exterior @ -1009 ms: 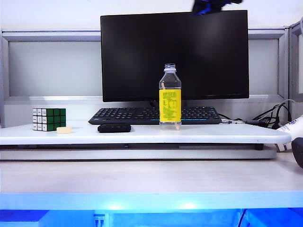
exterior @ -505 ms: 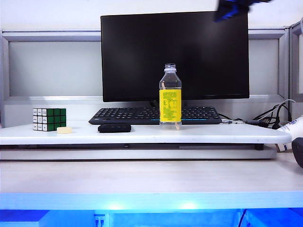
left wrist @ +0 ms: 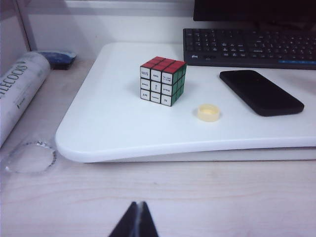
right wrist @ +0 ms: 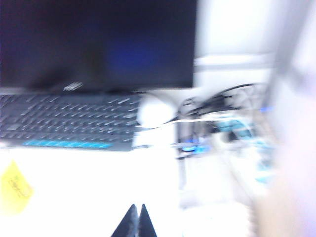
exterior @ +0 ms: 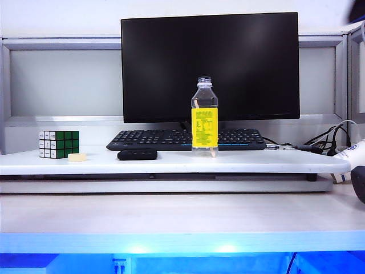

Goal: Grab a stick from the table and stick it in a plastic bottle.

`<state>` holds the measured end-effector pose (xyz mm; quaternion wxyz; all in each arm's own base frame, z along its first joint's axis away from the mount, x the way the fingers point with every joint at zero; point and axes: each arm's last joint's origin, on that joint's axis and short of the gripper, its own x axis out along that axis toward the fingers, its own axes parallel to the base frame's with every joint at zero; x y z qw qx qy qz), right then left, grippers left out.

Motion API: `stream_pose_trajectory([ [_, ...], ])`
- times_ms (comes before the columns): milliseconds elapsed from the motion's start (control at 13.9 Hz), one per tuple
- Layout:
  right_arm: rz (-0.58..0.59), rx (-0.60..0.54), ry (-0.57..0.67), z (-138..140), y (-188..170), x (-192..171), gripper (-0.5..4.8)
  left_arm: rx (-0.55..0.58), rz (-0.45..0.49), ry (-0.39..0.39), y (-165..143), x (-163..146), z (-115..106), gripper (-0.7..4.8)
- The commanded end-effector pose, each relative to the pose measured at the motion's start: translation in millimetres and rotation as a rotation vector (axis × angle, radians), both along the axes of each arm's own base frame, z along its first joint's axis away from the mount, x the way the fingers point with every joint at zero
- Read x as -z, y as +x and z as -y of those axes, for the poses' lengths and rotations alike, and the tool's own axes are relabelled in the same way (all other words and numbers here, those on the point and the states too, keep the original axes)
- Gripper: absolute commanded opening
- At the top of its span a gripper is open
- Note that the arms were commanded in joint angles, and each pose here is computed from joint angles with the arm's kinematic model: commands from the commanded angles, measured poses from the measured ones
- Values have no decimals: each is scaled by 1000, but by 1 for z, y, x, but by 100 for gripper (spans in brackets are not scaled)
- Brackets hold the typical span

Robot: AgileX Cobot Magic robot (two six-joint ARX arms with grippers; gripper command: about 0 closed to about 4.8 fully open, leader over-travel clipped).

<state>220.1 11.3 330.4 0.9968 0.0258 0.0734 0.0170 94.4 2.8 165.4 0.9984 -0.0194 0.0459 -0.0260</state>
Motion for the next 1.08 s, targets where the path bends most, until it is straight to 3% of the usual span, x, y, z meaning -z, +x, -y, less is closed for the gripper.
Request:
stream_pose_trajectory([
  [72,-17,-48,48,-2,-28,23,-3,-14,-24,18,0,2,0,-6],
  [577,-87,-23,49,1,-68,96,-3,-77,-45,45,-1,4,-2,-6],
  [1081,-32,-24,52,3,-97,122,-3,-75,-82,46,-1,8,-2,-6],
])
